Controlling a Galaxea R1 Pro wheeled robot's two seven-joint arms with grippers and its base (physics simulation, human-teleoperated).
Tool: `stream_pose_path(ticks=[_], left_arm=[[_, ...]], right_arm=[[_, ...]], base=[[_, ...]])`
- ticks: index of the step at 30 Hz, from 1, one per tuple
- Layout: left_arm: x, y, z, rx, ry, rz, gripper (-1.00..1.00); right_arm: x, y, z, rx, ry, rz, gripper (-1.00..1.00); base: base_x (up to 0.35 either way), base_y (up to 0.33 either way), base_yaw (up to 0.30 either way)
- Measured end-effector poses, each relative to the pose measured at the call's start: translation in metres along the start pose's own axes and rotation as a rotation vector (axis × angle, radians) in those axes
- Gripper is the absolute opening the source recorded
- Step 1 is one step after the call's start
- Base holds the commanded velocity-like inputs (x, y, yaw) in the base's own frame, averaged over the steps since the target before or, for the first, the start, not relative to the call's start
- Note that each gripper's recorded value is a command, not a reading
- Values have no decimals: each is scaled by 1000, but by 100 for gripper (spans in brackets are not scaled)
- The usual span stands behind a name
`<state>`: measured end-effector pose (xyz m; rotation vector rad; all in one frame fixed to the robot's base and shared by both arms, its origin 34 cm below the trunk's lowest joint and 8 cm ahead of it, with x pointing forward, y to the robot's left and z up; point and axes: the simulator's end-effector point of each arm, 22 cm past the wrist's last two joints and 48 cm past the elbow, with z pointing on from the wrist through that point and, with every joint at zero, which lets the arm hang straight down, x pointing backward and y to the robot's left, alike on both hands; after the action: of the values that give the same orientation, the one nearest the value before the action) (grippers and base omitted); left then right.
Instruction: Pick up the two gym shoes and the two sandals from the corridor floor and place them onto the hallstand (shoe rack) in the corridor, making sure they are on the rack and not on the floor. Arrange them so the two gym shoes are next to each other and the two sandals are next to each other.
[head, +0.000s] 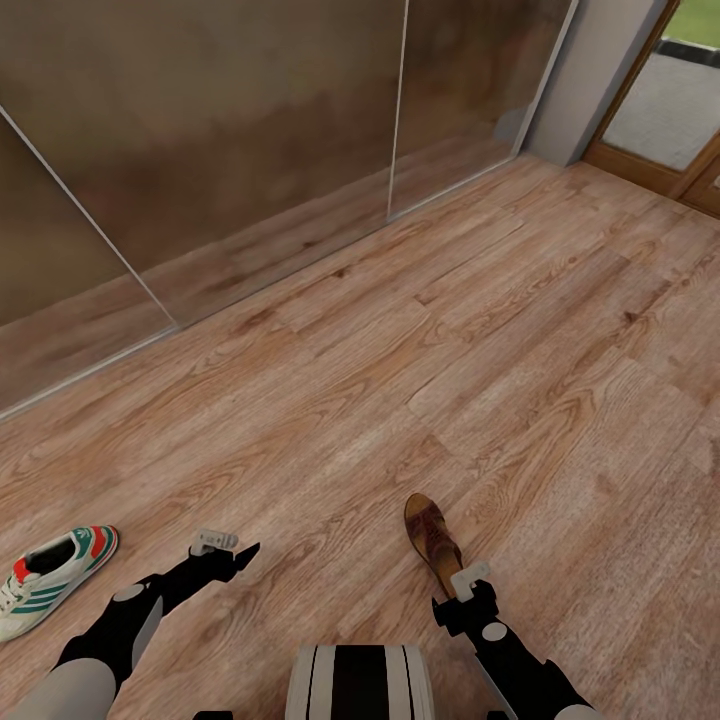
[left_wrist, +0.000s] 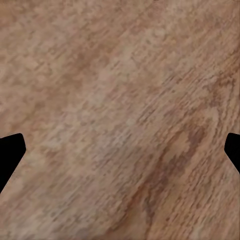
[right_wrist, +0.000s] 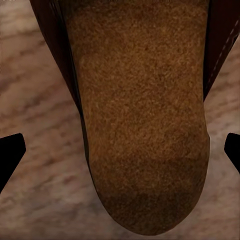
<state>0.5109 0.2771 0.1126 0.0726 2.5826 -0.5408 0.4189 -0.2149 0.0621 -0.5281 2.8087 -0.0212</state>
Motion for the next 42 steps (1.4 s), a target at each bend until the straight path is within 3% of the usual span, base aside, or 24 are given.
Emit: stream_pose_path(ticks=[28, 29, 42], left_arm=[[5, 3, 2, -2, 7, -1, 100], [5, 3, 2, -2, 7, -1, 100], [4, 3, 2, 0, 5, 2, 100]], right_arm=[[10, -3, 4, 7, 19, 26, 100], [10, -4, 4, 7, 19, 27, -100], [10, -6, 4, 12, 20, 29, -100]], base=[[0, 0, 0], [0, 0, 0], [0, 0, 0]])
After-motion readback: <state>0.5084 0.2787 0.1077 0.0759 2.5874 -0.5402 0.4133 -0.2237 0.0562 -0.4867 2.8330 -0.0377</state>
